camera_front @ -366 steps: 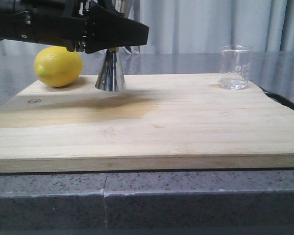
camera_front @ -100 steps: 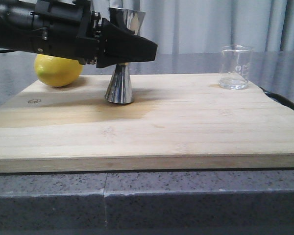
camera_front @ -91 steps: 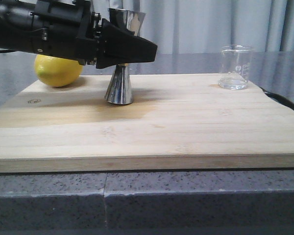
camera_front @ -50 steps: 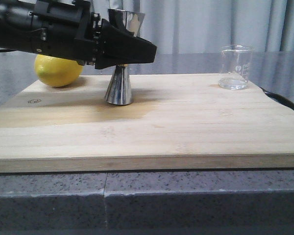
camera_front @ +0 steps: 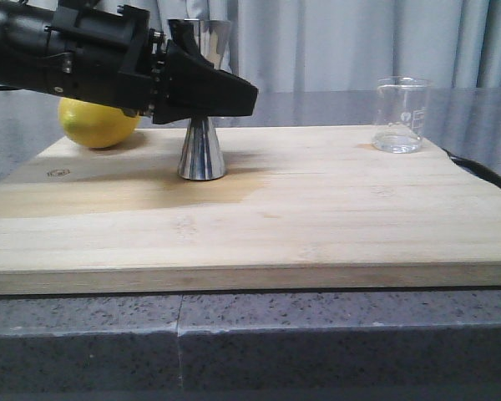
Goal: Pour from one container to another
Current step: 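Open the left gripper and withdraw it upward from the jigger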
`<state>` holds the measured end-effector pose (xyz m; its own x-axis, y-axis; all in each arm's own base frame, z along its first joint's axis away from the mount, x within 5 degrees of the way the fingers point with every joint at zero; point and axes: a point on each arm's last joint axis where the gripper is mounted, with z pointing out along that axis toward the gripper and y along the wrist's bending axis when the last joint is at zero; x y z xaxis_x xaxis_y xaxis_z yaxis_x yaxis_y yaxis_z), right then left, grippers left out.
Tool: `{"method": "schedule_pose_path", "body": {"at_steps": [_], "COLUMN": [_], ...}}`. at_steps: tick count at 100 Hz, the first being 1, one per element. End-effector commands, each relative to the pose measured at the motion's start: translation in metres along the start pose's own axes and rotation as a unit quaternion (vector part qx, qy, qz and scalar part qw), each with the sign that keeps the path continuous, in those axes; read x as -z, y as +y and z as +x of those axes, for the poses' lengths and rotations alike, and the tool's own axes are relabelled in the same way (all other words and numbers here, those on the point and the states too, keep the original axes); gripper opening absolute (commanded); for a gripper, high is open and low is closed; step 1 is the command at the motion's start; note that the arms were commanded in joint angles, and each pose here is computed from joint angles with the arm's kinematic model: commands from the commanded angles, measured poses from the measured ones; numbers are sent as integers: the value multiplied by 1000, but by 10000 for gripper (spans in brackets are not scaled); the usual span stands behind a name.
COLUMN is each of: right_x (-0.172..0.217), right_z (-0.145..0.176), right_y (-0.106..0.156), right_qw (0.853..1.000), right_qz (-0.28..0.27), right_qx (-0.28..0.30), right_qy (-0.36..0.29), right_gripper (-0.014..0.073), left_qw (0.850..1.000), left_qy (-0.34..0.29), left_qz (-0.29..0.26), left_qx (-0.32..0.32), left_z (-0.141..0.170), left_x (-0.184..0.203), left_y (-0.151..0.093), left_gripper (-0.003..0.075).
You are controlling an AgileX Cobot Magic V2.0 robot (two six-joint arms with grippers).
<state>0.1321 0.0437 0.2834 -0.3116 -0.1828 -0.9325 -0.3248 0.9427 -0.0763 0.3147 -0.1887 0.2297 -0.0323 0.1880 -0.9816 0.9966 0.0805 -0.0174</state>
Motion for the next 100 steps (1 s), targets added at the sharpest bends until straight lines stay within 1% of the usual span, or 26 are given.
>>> {"method": "schedule_pose_path", "body": {"at_steps": [1,27,32,37,54,63,68,73,87,100], "right_x": [4,4,4,4,4,4,4,4,4,4], "right_z": [-16,-16,-16,-16,-16,-16,-16,-16,-16,-15], "right_y": [0,0,0,0,0,0,0,0,0,0], "right_qw": [998,998,998,998,998,998,998,998,998,999], "right_qz": [-2,-2,-2,-2,-2,-2,-2,-2,-2,-2], "right_qx": [5,5,5,5,5,5,5,5,5,3], "right_qy": [-55,-55,-55,-55,-55,-55,-55,-55,-55,-50], "right_gripper": [564,564,564,564,564,564,564,564,564,564], "left_qw": [999,999,999,999,999,1000,1000,1000,997,991], "left_qy": [-47,-31,-30,-28,-28,-20,-8,15,76,122], "left_qz": [3,14,15,14,13,14,10,4,-24,-61], "left_qx": [-9,-17,-17,-17,-16,-17,-13,-11,-5,-6], "left_z": [-25,-22,-22,-22,-22,-23,-24,-26,-39,-60], "left_x": [10,9,9,9,9,10,11,13,24,40], "left_y": [-1,-3,-3,-3,-3,-4,-4,-6,-13,-27], "left_gripper": [244,245,257,288,450,517,547,561,561,561]}}
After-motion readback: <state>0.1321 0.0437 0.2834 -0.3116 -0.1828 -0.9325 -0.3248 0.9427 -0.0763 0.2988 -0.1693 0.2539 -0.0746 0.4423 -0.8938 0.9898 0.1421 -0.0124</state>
